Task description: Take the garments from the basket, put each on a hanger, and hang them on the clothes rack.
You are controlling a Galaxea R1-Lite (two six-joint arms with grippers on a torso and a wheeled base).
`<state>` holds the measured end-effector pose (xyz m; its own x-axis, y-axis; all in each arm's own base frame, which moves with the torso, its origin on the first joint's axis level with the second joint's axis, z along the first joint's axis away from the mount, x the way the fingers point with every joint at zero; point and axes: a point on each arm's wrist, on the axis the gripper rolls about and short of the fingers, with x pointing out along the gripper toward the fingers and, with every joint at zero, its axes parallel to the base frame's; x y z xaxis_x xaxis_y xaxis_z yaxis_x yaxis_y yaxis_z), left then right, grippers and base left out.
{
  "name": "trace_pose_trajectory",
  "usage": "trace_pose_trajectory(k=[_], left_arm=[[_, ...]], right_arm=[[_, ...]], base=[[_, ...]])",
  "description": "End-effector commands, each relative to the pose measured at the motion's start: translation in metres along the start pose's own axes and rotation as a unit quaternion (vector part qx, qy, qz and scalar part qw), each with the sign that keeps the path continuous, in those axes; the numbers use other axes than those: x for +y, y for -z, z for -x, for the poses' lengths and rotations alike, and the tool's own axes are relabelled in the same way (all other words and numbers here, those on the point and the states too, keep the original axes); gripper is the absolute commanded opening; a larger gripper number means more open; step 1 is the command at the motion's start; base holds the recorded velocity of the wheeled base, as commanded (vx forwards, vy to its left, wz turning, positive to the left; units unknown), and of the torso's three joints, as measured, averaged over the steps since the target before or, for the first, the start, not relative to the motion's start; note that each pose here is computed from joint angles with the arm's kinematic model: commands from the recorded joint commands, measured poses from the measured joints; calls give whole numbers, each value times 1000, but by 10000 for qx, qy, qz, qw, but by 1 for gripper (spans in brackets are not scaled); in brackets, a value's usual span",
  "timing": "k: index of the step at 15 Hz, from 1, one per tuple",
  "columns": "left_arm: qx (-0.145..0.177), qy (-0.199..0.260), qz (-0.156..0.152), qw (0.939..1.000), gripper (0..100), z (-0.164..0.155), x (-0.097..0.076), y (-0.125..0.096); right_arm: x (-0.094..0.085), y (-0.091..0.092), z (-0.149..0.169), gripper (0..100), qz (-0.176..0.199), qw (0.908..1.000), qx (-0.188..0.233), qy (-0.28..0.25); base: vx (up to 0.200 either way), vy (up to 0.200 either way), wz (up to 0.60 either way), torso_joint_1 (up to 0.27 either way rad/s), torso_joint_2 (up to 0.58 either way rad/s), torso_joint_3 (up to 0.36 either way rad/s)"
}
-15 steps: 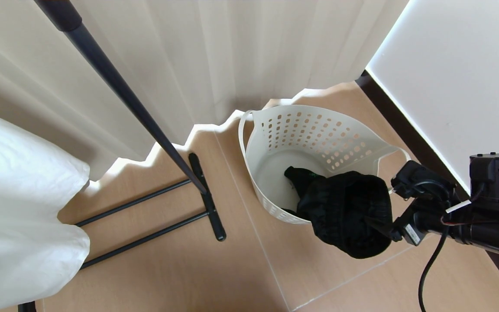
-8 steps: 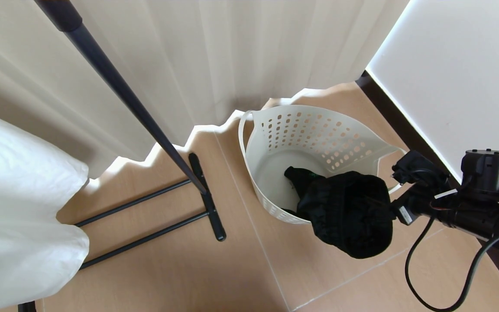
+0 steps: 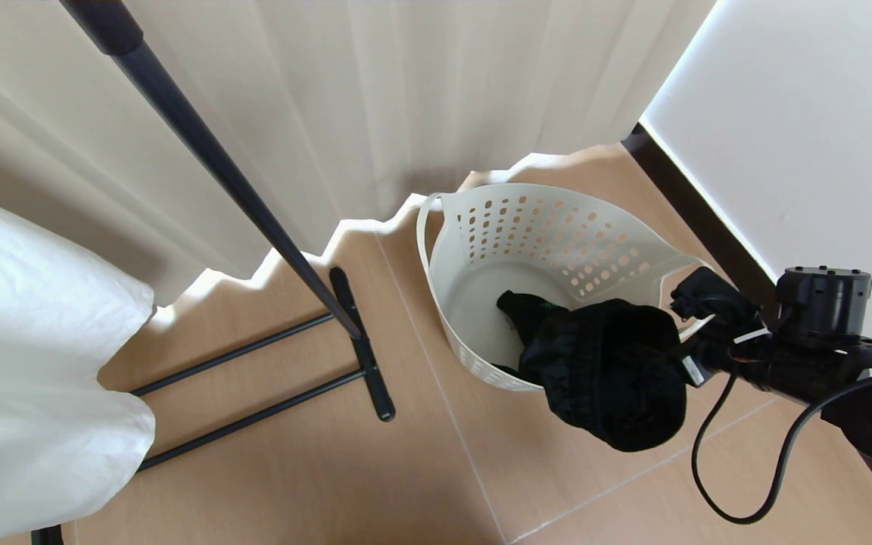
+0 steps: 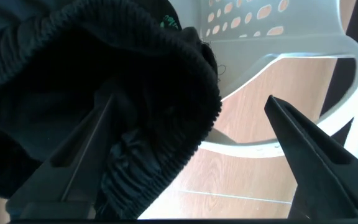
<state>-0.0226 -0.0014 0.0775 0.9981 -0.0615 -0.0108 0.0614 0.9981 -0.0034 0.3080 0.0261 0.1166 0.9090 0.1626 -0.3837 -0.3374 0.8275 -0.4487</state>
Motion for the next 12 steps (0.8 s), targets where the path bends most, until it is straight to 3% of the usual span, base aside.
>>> trace_pose_trajectory(k=[1,5,6,12], left_arm=[[-1,-1,1,10000,100,0,0,0],[-1,-8,2,10000,100,0,0,0],[-1,-8,2,10000,100,0,0,0],[-1,-16,2,10000,100,0,0,0]], right_arm=[[0,1,-5,100,-4,10000,-1,-4],[1,4,-15,100,-105,9996,-208,126],[1,4,-16,0,-102,9996,-234,142],[0,2,-15,0,-102,9993,-303,191]], base=[[0,0,0,0,0,0],[0,0,0,0,0,0],[0,0,0,0,0,0],[0,0,0,0,0,0]])
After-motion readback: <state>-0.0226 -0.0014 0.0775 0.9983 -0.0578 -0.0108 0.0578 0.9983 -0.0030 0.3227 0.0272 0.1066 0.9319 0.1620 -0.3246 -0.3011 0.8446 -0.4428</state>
